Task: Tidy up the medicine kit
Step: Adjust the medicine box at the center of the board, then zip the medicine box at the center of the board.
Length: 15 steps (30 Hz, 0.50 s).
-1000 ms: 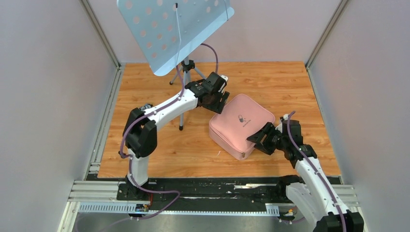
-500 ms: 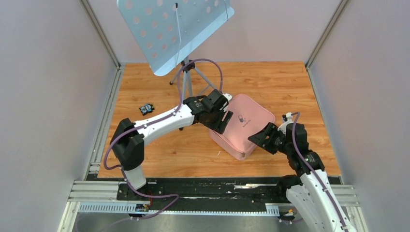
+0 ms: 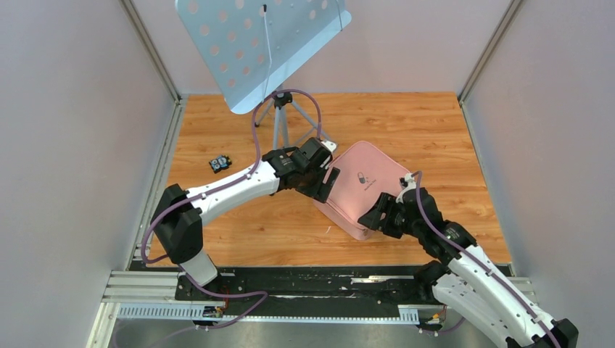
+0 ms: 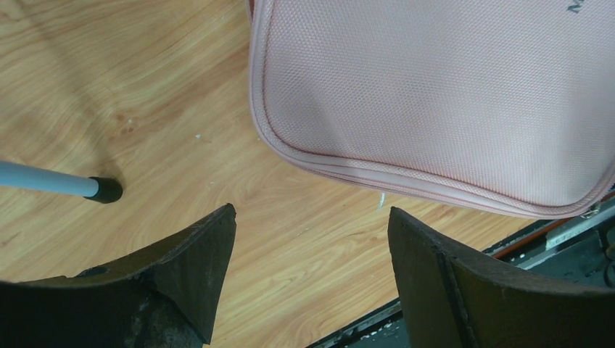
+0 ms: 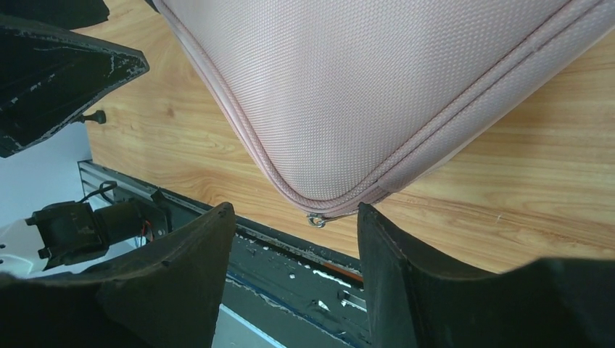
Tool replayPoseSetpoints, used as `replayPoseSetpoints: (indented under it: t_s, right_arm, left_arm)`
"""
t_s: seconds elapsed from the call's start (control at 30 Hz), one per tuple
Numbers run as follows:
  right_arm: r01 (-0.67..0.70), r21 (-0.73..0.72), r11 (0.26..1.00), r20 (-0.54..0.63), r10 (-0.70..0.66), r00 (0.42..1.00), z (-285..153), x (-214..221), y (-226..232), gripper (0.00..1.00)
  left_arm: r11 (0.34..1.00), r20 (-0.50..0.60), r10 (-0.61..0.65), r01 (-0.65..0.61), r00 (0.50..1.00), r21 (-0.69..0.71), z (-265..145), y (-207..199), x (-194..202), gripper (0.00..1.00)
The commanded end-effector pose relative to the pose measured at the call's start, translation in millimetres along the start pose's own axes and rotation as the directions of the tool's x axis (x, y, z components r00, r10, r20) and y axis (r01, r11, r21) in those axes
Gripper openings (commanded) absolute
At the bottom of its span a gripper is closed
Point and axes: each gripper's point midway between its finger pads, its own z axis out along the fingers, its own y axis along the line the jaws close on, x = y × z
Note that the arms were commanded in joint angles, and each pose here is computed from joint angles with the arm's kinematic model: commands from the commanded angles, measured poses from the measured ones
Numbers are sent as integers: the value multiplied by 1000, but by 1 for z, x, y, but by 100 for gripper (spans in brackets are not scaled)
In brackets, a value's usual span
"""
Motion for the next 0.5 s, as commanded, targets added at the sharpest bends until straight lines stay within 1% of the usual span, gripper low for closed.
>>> replayPoseSetpoints:
  t_s: [0.0,0.2,0.3,0.47]
  right_arm:
    - [-16,-15,1000,85,17,996,-1,-19,13,62]
    - [-20,-25,999,92,22,996,-1,-16,10,64]
    - [-34,-28,999,72,36,997,4,-8,6,65]
    - [-29,-70,997,26,31,999,8,1,10,65]
  left_arm:
    - [1000,34,-13,14,999,-21,-3,10,-7,85]
    - [999,37,-39,39,999,-10,4,24,-9,86]
    - [999,27,-50,50,998,-5,10,28,-9,86]
    - [997,13,-72,72,997,17,21,33,-6,86]
